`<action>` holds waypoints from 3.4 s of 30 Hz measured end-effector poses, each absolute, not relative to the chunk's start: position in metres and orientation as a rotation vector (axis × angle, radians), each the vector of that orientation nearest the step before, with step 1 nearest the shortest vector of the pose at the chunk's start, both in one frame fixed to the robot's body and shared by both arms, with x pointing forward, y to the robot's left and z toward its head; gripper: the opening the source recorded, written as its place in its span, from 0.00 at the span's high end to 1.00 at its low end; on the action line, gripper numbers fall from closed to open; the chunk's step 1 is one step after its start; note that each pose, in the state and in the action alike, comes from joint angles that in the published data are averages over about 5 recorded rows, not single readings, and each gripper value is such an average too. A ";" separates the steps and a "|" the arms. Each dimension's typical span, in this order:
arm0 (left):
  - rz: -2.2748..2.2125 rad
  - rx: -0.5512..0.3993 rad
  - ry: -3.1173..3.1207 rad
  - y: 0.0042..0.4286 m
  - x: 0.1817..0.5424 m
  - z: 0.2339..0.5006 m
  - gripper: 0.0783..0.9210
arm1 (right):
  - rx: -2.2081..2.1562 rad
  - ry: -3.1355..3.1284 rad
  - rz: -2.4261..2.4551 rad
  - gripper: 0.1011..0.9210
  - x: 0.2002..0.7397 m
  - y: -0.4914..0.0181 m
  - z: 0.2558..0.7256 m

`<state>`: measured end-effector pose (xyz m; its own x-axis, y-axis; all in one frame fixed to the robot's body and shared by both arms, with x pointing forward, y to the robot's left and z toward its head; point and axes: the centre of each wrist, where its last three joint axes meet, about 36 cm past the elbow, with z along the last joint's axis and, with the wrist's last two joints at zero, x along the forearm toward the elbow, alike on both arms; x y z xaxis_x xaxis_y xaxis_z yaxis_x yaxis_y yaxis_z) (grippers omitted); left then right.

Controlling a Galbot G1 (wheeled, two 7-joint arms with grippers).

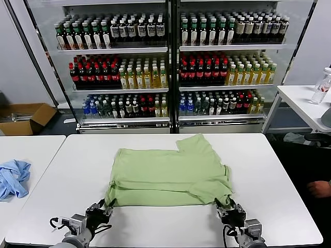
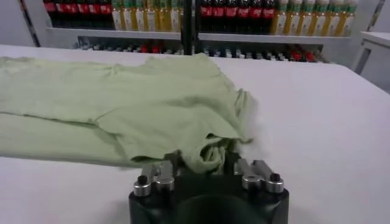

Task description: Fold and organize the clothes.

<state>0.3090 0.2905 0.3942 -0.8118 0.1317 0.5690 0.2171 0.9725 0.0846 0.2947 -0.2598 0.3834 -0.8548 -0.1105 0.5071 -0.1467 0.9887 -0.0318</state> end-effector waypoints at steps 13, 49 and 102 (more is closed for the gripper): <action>-0.276 -0.275 -2.521 0.296 0.275 0.411 0.99 | 0.204 -2.610 0.188 0.94 0.248 -0.263 0.408; -0.442 -0.312 -2.667 0.301 0.274 0.472 0.23 | 0.243 -2.745 0.219 0.12 0.295 -0.251 0.477; -0.137 -0.387 -2.557 0.365 0.490 0.389 0.34 | 0.160 -2.616 0.158 0.44 0.606 -0.170 0.378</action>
